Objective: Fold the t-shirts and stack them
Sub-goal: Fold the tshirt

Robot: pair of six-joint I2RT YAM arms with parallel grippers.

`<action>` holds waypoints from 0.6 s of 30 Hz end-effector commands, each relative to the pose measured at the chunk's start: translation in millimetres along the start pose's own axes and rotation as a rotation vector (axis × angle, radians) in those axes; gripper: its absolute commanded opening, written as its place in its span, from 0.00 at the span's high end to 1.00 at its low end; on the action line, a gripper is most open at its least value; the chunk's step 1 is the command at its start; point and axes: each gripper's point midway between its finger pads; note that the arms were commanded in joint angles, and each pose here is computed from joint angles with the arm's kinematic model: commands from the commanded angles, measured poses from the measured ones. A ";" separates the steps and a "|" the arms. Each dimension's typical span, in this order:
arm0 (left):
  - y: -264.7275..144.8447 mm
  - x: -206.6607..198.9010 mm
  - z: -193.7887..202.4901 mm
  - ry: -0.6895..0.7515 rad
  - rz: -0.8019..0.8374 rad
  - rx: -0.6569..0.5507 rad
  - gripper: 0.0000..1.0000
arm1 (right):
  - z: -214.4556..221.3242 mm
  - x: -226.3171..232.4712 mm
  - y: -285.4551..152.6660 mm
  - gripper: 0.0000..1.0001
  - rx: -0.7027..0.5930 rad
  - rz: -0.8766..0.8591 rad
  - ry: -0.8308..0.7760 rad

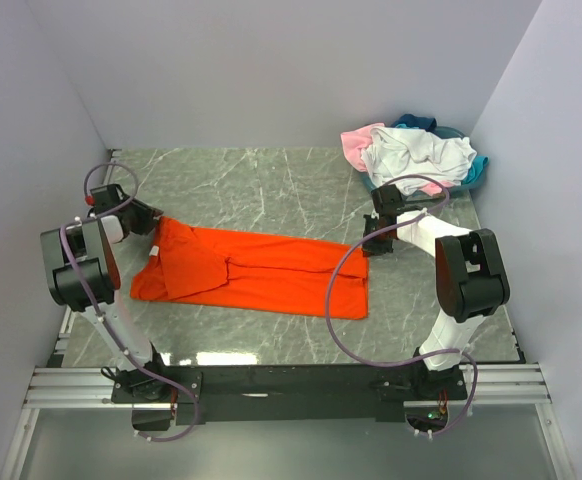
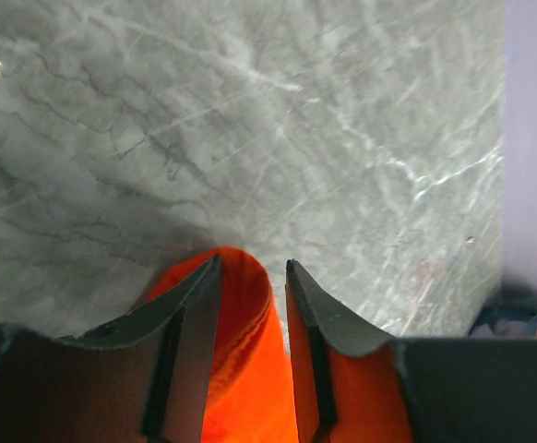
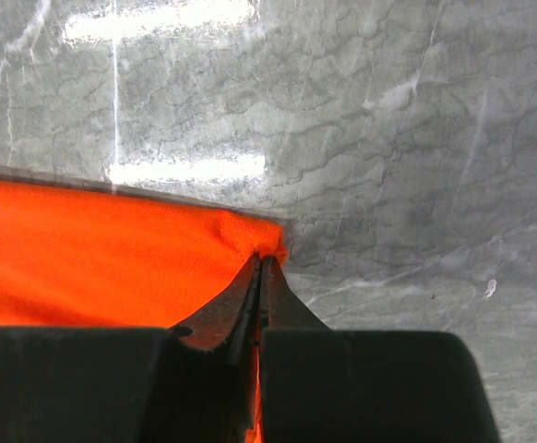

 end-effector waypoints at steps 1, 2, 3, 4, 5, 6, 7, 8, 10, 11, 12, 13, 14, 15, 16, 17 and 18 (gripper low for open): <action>6.5 -12.4 1.4 0.042 0.026 0.021 0.60 | -1.6 -0.2 -0.4 1.00 0.017 -0.001 -0.001; 7.5 -12.4 3.2 0.045 0.022 0.024 0.60 | -0.8 -0.7 0.0 1.00 0.019 -0.001 0.000; 9.1 -12.8 6.0 0.049 0.021 0.030 0.60 | 0.1 -0.4 0.4 1.00 0.022 -0.001 -0.001; 9.5 -12.7 7.0 0.048 0.020 0.032 0.60 | 0.2 -1.0 0.1 1.00 0.022 0.000 0.002; 10.2 -12.9 7.6 0.047 0.022 0.033 0.60 | 0.1 -0.4 -0.3 1.00 0.020 -0.001 0.001; 10.5 -11.9 8.9 0.046 0.020 0.033 0.60 | -0.3 -0.2 -0.2 1.00 0.019 -0.002 0.000; 10.3 -13.0 10.4 0.047 0.023 0.036 0.60 | -0.6 -0.2 -0.1 1.00 0.017 -0.002 -0.001; 10.1 -11.6 11.2 0.047 0.021 0.036 0.60 | -0.3 -0.4 -0.2 1.00 0.019 -0.002 -0.003; 9.9 -11.0 11.3 0.047 0.020 0.034 0.61 | 0.0 -0.7 0.2 1.00 0.021 -0.002 -0.001; 9.5 -12.0 11.1 0.048 0.024 0.034 0.63 | 0.9 -1.0 1.2 1.00 0.023 -0.001 0.001; 9.6 -11.2 12.8 0.048 0.024 0.037 0.64 | 0.8 -0.1 0.8 1.00 0.023 -0.004 -0.001; 9.3 -11.9 12.7 0.048 0.027 0.036 0.66 | 1.4 -0.6 1.0 1.00 0.024 -0.004 0.001; 9.4 -11.6 12.9 0.049 0.027 0.036 0.72 | 1.0 -0.5 1.0 1.00 0.023 -0.005 0.001; 9.0 -12.2 12.9 0.050 0.030 0.036 0.76 | 1.3 -0.8 1.5 1.00 0.024 -0.003 0.001; 8.9 -13.5 12.9 0.051 0.035 0.038 0.80 | 2.3 -1.2 1.1 1.00 0.027 -0.002 0.001; 9.2 -13.6 11.9 0.049 0.036 0.036 0.86 | 1.9 -1.0 1.2 1.00 0.025 -0.002 0.002; 9.2 -14.7 12.3 0.050 0.039 0.037 0.89 | 2.7 -0.9 0.9 1.00 0.027 -0.001 0.001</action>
Point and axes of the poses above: each gripper's point midway between its finger pads, its own y axis out along the fingers, its own x axis along the line the jaws close on, z = x × y, and after that the axes turned 3 degrees about -y, right-handed
